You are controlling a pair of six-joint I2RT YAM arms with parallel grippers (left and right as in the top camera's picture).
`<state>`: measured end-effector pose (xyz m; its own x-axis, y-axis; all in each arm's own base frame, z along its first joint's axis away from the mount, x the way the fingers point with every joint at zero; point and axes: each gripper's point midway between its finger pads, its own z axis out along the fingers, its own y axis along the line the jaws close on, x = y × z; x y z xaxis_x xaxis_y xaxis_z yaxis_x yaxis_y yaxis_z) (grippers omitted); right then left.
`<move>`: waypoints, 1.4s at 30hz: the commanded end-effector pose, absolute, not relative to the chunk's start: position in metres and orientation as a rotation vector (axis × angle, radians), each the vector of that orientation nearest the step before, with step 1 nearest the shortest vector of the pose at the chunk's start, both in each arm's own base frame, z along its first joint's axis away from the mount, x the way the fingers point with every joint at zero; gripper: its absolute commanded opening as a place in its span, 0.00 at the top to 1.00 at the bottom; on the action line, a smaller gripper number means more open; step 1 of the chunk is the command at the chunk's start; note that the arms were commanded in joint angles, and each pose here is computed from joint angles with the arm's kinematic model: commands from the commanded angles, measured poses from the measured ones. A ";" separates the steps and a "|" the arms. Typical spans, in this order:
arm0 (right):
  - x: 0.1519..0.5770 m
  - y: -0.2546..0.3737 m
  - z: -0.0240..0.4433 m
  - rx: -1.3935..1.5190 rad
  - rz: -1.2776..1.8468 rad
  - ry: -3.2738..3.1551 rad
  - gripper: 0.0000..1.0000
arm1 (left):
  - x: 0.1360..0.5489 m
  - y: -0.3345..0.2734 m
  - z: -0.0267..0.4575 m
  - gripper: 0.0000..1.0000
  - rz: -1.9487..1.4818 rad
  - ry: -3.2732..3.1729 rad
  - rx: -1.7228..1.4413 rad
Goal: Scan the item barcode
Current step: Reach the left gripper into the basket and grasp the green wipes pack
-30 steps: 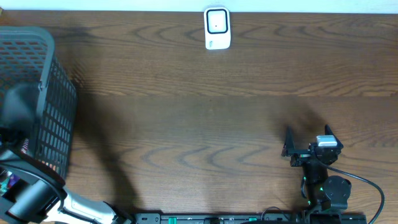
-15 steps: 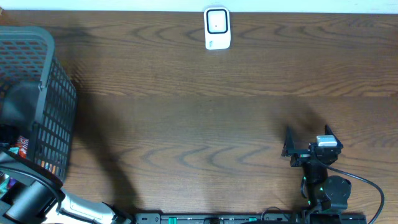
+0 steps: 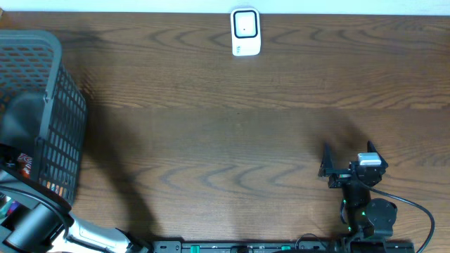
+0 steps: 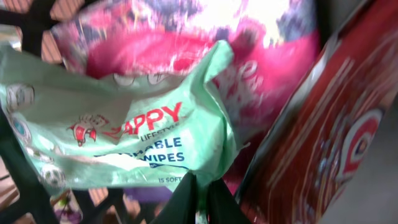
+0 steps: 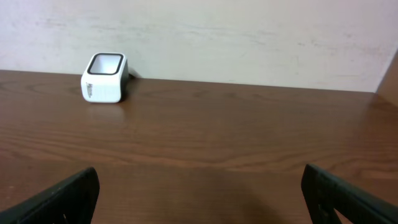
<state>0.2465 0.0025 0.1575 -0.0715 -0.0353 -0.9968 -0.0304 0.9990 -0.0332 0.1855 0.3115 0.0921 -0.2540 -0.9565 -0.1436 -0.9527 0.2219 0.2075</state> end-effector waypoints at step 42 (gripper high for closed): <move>0.246 0.000 0.157 -0.051 -0.016 1.641 0.01 | 0.208 0.334 0.079 0.27 -0.372 -2.435 1.984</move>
<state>0.2465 0.0025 0.1575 -0.0715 -0.0353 -0.9968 -0.0304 0.9990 -0.0332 0.2121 0.3390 0.0928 -0.2157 -0.9534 -0.2108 -0.9714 0.1876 0.1453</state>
